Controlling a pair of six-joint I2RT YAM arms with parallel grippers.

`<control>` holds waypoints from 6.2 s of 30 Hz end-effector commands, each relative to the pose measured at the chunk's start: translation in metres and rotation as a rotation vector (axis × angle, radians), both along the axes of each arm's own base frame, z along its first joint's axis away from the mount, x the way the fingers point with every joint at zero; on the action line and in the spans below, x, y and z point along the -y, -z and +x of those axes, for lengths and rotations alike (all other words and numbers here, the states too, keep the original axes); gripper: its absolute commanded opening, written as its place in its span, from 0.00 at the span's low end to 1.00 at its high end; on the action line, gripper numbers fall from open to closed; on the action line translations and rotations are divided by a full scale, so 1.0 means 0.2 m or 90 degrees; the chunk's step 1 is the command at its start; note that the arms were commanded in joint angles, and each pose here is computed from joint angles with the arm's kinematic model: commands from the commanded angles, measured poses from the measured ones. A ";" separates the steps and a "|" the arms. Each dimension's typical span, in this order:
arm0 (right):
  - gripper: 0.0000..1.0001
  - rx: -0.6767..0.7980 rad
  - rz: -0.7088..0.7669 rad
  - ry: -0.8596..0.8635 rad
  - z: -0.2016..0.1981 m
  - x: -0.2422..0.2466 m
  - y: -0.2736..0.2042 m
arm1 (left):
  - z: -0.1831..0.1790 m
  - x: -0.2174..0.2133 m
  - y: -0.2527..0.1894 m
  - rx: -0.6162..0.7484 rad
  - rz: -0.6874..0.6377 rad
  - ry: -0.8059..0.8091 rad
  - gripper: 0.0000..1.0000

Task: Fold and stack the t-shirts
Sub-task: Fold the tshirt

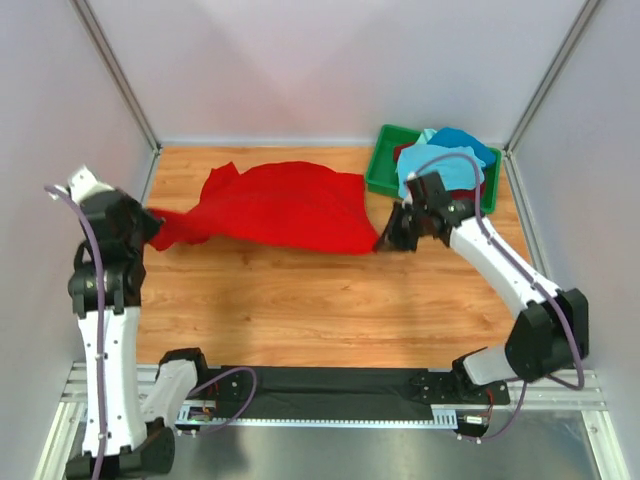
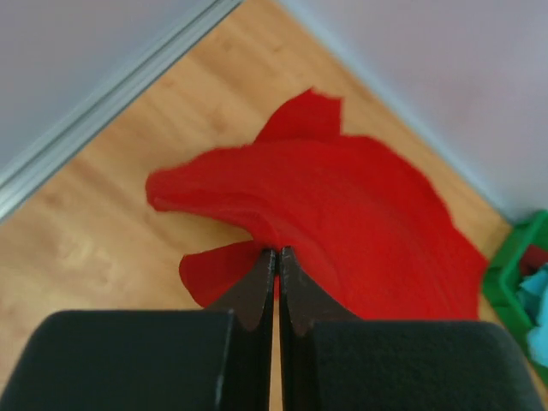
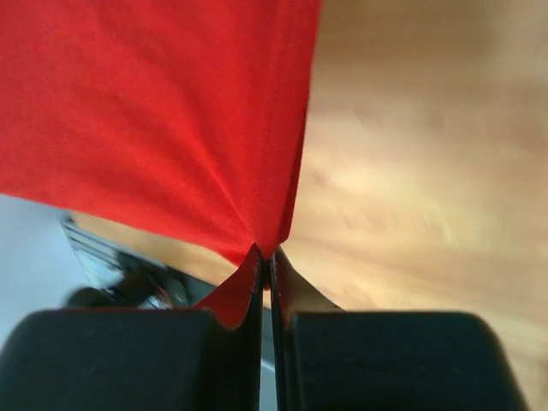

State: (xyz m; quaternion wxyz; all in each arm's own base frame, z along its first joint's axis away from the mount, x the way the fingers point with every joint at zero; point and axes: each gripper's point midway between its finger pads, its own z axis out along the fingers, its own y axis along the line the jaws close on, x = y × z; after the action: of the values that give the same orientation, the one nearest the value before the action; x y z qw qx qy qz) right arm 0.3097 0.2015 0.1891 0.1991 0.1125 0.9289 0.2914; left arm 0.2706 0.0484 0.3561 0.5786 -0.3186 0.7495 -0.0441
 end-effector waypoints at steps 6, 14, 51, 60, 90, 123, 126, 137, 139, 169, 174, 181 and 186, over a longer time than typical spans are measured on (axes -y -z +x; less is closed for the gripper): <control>0.00 -0.186 -0.108 0.006 -0.74 0.30 0.47 | -0.71 -0.10 0.87 -0.322 -0.108 -0.294 0.00; 0.00 -0.269 -0.134 0.052 -0.95 0.39 0.65 | -0.78 -0.06 0.99 -0.412 -0.150 -0.340 0.06; 0.00 -0.254 -0.145 0.005 -0.27 0.22 0.69 | -0.19 -0.12 1.30 -0.665 -0.056 -0.246 0.00; 0.00 -0.278 -0.148 0.020 -0.27 0.25 0.73 | -0.04 -0.09 1.33 -0.668 -0.065 -0.187 0.00; 0.00 -0.296 -0.178 0.040 -0.23 0.29 0.80 | 0.16 -0.04 1.43 -0.684 -0.034 -0.054 0.00; 0.64 -0.219 -0.212 -0.020 -0.55 0.44 0.65 | -0.39 -0.06 1.15 -0.612 -0.073 -0.078 0.72; 0.64 -0.225 -0.160 -0.007 -0.60 0.39 0.68 | -0.40 -0.06 1.10 -0.576 -0.098 -0.082 0.68; 0.64 -0.251 -0.045 0.097 -0.57 0.27 0.74 | -0.61 -0.09 1.31 -0.601 -0.377 -0.243 0.79; 0.64 -0.251 -0.038 0.103 -0.57 0.26 0.76 | -0.60 -0.09 1.32 -0.591 -0.405 -0.261 0.80; 0.00 -0.319 -0.332 0.184 -0.79 0.68 0.87 | -0.66 -0.27 1.41 -0.617 -0.370 -0.385 0.71; 0.00 -0.298 -0.316 0.152 -0.76 0.65 0.84 | -0.56 -0.27 1.35 -0.561 -0.357 -0.311 0.78; 0.10 -0.275 -0.244 0.076 -0.67 0.52 0.79 | -0.11 -0.22 1.21 -0.471 -0.219 -0.001 0.69; 0.53 -0.243 -0.230 0.052 -0.62 0.50 0.71 | 0.19 -0.11 1.15 -0.441 -0.157 0.123 0.94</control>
State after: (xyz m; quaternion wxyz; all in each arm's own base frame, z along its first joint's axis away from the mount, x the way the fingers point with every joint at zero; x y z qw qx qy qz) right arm 0.1673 0.0937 0.0279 0.0173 0.1935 0.9793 0.0565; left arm 0.2642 0.0745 0.1095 0.1813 -0.3844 0.9036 -0.0531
